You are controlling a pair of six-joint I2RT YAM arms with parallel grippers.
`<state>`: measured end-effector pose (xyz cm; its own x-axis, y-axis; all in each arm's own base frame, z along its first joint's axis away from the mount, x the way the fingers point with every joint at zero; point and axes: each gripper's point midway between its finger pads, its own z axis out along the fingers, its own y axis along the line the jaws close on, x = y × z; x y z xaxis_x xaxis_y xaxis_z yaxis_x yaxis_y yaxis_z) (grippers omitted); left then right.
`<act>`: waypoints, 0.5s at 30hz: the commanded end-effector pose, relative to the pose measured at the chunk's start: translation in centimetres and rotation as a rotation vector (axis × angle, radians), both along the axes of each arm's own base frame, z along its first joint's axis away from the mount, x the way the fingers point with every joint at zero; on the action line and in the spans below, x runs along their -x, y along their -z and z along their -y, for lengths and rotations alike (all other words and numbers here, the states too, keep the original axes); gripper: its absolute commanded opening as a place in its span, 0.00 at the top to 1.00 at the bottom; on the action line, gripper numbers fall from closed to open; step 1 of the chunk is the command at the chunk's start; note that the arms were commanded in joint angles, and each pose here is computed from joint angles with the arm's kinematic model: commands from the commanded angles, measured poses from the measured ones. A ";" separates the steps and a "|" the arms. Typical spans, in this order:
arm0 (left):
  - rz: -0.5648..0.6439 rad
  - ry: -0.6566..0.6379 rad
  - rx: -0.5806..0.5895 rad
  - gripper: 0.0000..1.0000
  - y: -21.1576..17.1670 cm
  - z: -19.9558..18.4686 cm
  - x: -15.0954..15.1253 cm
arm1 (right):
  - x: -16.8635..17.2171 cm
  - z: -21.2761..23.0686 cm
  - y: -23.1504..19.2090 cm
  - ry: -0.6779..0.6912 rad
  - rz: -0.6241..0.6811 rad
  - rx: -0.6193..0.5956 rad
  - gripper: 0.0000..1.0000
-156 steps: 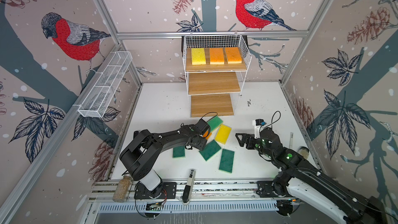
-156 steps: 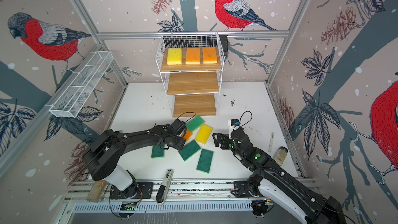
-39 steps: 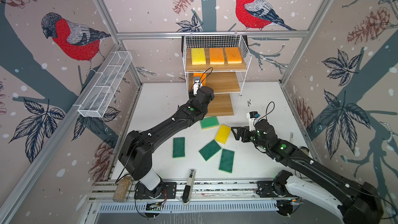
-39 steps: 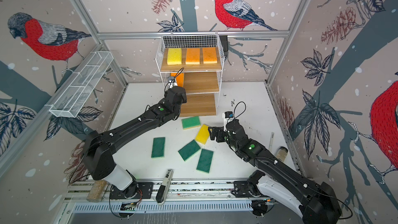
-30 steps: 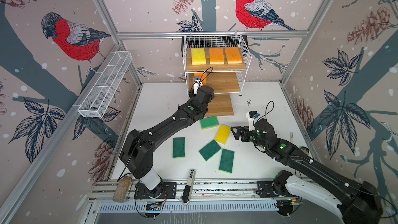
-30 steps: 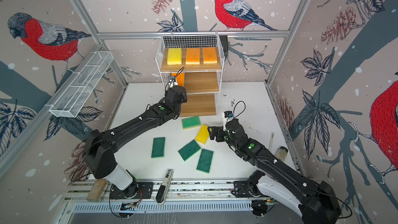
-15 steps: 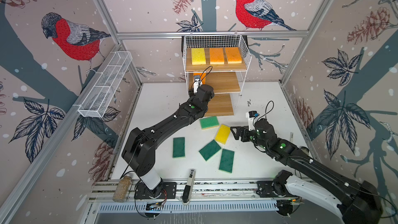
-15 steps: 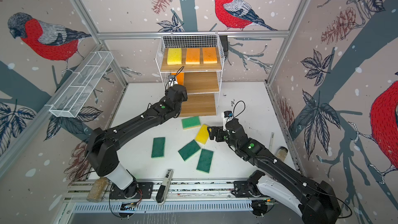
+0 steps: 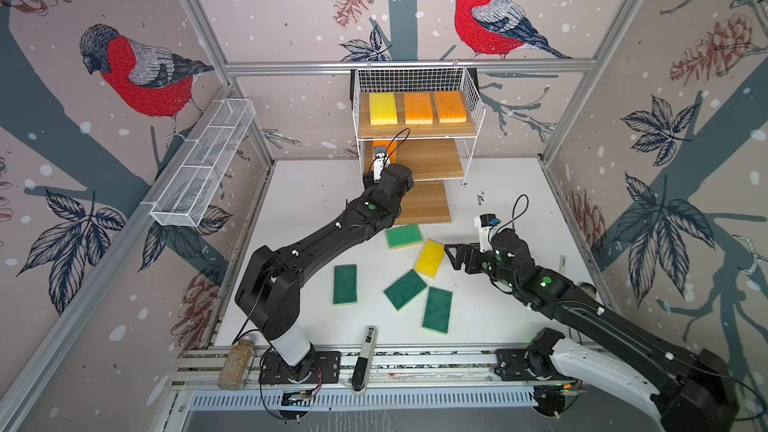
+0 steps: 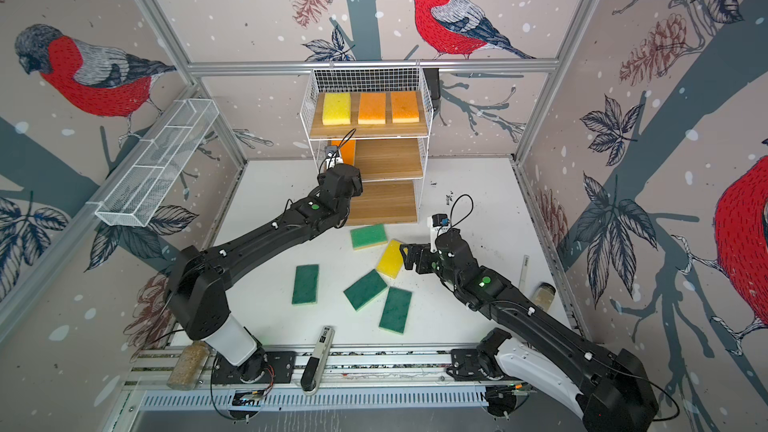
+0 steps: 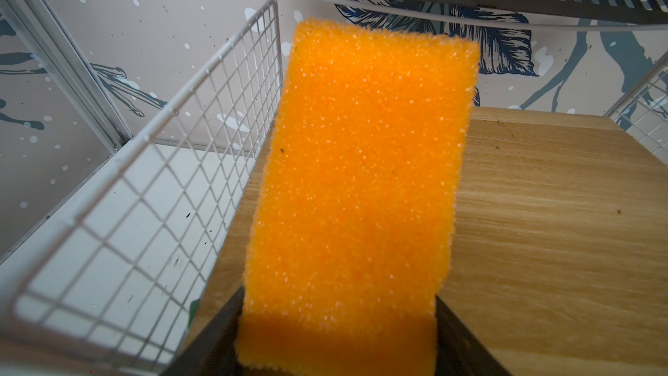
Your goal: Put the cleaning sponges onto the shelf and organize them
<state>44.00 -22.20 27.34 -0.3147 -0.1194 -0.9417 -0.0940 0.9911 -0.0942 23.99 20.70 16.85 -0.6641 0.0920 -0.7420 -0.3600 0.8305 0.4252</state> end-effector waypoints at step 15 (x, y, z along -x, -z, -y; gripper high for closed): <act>0.031 -0.011 0.048 0.25 -1.0 -0.7 -0.2 | 0.1 -0.2 -0.3 0.002 -0.004 -0.035 0.05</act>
